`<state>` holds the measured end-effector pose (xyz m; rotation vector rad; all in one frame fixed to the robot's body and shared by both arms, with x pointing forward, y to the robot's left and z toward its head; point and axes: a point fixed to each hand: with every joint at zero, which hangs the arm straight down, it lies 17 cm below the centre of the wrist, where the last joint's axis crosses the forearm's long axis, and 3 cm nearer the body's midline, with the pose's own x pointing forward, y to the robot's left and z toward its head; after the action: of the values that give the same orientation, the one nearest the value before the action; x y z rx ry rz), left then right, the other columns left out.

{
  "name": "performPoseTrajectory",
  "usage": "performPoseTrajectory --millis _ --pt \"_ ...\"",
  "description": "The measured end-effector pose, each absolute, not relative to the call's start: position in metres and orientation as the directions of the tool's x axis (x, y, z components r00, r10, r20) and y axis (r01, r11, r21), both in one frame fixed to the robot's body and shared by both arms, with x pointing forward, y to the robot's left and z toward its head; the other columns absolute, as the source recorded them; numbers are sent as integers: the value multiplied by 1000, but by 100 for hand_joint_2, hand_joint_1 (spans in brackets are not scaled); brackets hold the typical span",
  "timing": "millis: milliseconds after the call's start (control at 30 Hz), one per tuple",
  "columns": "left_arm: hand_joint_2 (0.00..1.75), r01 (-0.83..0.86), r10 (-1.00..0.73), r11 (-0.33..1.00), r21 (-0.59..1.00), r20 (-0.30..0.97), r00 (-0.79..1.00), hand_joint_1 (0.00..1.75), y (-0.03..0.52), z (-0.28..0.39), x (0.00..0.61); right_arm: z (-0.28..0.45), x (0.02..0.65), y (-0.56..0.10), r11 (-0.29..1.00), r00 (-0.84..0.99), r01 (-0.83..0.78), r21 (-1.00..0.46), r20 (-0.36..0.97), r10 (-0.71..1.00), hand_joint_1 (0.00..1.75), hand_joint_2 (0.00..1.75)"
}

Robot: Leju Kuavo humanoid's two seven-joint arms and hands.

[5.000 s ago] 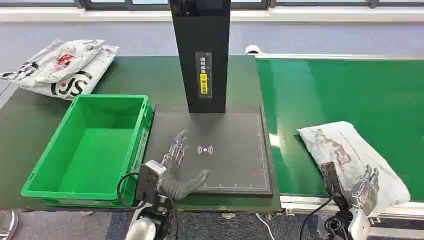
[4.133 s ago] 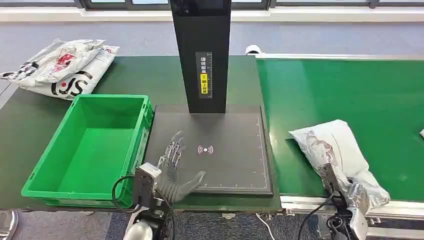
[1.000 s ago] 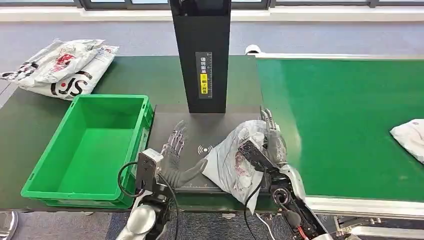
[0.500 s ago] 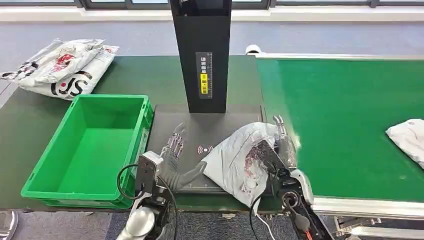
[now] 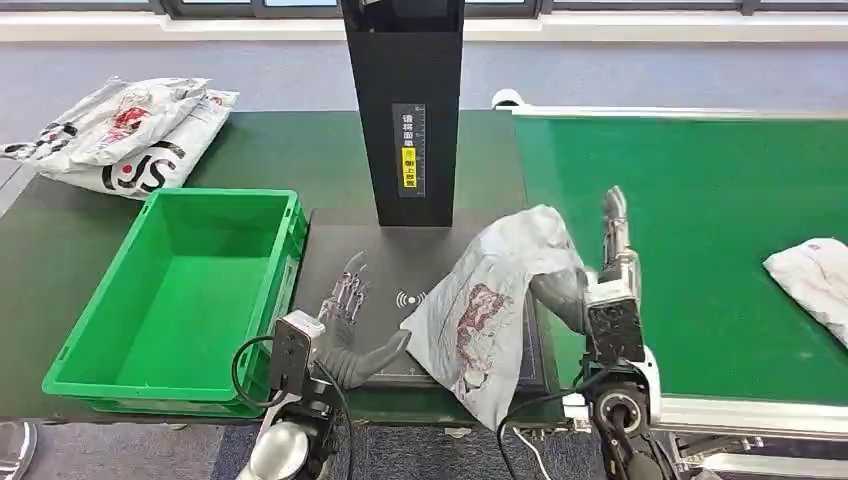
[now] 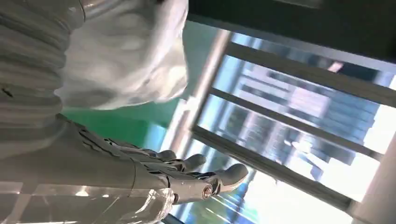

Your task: Moved the parcel from conveyor to table for the left to box.

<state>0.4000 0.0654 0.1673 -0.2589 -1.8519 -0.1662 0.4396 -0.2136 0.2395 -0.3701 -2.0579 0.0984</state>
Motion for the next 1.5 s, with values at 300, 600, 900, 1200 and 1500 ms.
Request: performPoseTrajectory --millis 300,600,900,1200,1500 --pt "175 249 90 968 -18 955 -283 0 67 168 400 298 408 -238 946 -565 308 -98 781 265 0 175" --pt "175 242 88 970 -17 955 -285 0 69 168 401 315 385 -257 938 -605 345 -26 758 244 0 175" --pt "175 242 88 970 -17 955 -285 0 68 168 401 311 384 -260 938 -595 345 -31 766 244 0 175" --pt "175 159 -87 974 159 919 -385 0 73 181 406 313 380 -268 925 -597 380 -17 759 259 0 175" --pt "175 220 -223 900 375 833 -506 0 7 219 436 320 383 -265 930 -616 367 7 752 237 0 175"
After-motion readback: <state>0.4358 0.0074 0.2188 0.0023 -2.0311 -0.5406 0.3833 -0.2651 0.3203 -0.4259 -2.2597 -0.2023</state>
